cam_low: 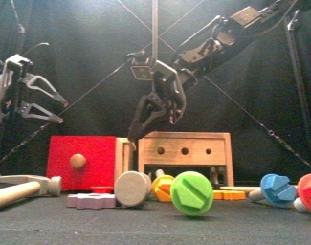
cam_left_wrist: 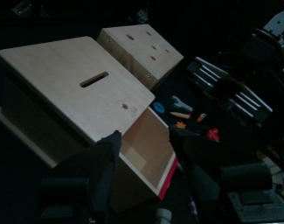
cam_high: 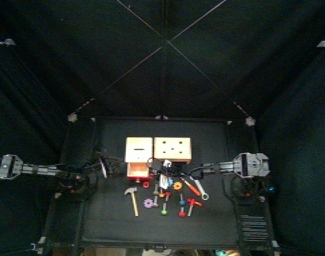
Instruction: Grab red screw
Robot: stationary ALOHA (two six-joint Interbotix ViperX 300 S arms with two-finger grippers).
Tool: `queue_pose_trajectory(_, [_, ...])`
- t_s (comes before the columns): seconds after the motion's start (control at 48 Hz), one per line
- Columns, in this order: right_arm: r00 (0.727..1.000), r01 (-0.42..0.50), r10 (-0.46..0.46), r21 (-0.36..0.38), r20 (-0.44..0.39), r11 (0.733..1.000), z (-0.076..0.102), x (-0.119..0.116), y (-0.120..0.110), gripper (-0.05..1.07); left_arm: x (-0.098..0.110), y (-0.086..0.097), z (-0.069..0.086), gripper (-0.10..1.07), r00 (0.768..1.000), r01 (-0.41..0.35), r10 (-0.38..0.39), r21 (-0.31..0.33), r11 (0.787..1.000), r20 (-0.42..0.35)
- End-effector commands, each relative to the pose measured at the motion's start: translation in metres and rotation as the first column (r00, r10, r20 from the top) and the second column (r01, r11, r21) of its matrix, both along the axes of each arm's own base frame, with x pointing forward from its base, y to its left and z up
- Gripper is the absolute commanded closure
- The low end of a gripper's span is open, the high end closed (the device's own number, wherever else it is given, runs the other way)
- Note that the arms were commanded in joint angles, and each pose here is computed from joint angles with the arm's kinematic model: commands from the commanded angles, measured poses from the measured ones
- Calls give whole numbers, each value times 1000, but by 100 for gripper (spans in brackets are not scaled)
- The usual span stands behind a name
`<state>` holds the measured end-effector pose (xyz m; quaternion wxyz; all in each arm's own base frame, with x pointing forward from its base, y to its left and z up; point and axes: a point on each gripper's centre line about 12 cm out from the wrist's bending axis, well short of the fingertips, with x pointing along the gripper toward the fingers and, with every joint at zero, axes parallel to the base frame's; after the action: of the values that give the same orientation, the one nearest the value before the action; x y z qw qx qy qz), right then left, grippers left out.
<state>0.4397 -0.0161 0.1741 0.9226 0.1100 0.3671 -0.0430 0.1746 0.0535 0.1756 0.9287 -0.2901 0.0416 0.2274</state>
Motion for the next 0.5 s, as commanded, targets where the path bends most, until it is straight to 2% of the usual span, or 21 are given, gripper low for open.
queue_pose_trajectory(0.0, [998,-22,23,-17,56,1000,18,0,7,100,3,0,5,13,1000,1,-1,5,1000,13])
queue_pose_trajectory(0.208, [993,-99,105,-103,53,990,7,12,18,96,2,0,4,13,1000,1,-1,4,1000,10])
queue_pose_trajectory(0.312, [989,-128,136,-124,57,984,1,21,26,85,2,0,4,13,1000,1,-1,3,1000,11])
queue_pose_trajectory(0.479, [988,-140,146,-117,44,983,-11,36,33,62,3,0,4,13,1000,2,-2,-1,1000,8])
